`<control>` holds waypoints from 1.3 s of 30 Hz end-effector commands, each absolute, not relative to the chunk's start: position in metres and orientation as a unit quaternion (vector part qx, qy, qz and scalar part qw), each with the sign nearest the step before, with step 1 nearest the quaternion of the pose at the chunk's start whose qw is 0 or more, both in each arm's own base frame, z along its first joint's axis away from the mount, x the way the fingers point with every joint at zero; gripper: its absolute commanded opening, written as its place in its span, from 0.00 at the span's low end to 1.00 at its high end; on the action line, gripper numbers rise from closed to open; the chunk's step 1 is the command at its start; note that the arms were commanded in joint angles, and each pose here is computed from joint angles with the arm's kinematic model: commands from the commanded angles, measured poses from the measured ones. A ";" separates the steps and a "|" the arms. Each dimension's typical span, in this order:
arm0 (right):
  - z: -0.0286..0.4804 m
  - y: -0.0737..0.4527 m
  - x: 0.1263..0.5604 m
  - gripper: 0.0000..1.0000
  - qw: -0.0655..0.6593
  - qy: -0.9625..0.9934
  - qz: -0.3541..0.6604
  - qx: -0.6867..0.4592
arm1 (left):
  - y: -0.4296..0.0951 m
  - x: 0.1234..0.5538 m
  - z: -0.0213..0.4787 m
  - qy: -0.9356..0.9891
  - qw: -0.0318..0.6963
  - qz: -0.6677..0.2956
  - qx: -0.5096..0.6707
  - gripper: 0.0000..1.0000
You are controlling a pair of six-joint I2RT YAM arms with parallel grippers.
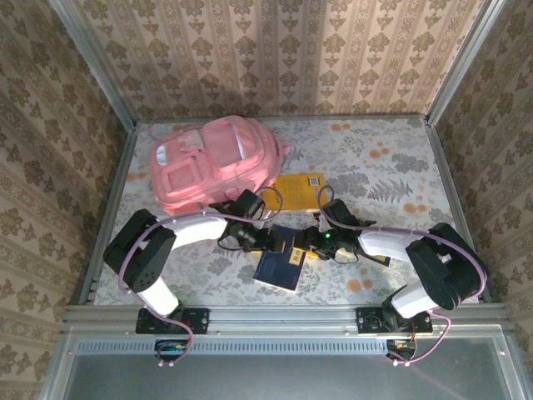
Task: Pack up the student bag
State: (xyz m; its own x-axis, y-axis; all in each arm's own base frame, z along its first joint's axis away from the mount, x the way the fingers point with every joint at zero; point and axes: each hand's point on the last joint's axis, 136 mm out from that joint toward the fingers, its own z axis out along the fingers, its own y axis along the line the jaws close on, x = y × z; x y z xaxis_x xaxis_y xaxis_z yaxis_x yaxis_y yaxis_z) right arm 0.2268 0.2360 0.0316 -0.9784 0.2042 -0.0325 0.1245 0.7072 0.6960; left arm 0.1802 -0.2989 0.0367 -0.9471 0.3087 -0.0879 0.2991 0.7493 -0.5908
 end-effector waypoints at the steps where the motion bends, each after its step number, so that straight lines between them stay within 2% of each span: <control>1: 0.058 0.246 0.233 0.54 0.082 0.906 0.409 0.079 | -0.316 0.166 0.043 -0.920 0.033 0.344 -0.186 0.70; 13: 0.070 0.267 0.229 0.51 0.054 0.872 0.481 0.068 | -0.326 0.172 0.052 -0.910 0.017 0.371 -0.185 0.70; 14: 0.067 0.267 0.229 0.48 0.052 0.874 0.479 0.069 | -0.327 0.172 0.054 -0.909 0.015 0.373 -0.185 0.70; 18: 0.060 0.258 0.231 0.20 0.064 0.883 0.458 0.078 | -0.321 0.176 0.062 -0.910 0.004 0.373 -0.180 0.70; 19: 0.063 0.255 0.233 0.15 0.075 0.885 0.453 0.079 | -0.317 0.178 0.064 -0.911 0.000 0.373 -0.176 0.70; 21: 0.076 0.249 0.236 0.12 0.101 0.886 0.446 0.071 | -0.306 0.182 0.069 -0.913 -0.007 0.374 -0.161 0.70; 26: 0.131 0.255 0.237 0.10 0.157 0.860 0.485 0.006 | -0.283 0.188 0.096 -0.897 -0.032 0.418 -0.138 0.72; 33: 0.203 0.268 0.229 0.10 0.199 0.798 0.566 -0.052 | -0.283 0.186 0.161 -0.840 -0.098 0.501 -0.182 0.74; 39: 0.240 0.272 0.226 0.11 0.220 0.766 0.599 -0.073 | -0.292 0.174 0.215 -0.779 -0.134 0.575 -0.212 0.67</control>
